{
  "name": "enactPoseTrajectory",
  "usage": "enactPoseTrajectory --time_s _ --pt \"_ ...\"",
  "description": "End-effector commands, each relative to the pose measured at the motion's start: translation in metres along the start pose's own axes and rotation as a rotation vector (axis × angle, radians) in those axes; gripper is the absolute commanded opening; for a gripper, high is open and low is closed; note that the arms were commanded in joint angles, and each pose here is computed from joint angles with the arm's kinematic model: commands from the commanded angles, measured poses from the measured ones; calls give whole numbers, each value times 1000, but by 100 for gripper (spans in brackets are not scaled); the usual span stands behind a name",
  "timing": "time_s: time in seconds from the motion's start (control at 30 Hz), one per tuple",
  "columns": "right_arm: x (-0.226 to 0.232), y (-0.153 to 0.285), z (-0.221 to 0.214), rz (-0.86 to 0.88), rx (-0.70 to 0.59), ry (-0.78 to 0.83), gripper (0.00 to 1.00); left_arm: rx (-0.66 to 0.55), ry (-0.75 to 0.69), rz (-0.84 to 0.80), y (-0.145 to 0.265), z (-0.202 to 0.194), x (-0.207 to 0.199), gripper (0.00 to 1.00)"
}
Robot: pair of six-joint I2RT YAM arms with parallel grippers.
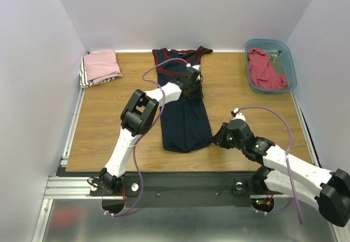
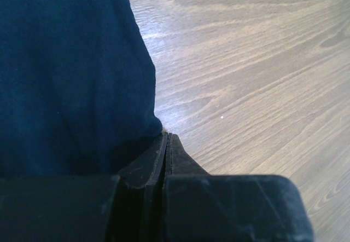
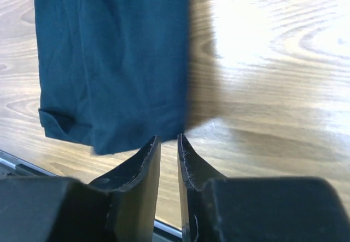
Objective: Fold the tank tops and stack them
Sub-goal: Fold the tank top
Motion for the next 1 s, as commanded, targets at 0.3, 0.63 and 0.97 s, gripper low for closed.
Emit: enactPoseTrajectory --time_s 0.3,0.63,0.97 --pt "8 0 40 -117 -101 80 39 -20 -50 -12 4 15 -3 4" --pt "24 -34 46 -130 -34 217 44 -18 -59 -21 7 16 -1 8" --pt "-3 -27 26 -167 -32 179 52 -203 -95 -157 84 65 -52 41"
Point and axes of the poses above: each gripper's point midway between its finger pads, its own y axis back along the fingers, its own x axis along the line the jaws close on, z = x × y, the point moved 3 cm from there along y, back along the fingers, and after that the axes turned 3 degrees about y, right-handed, at the moved point
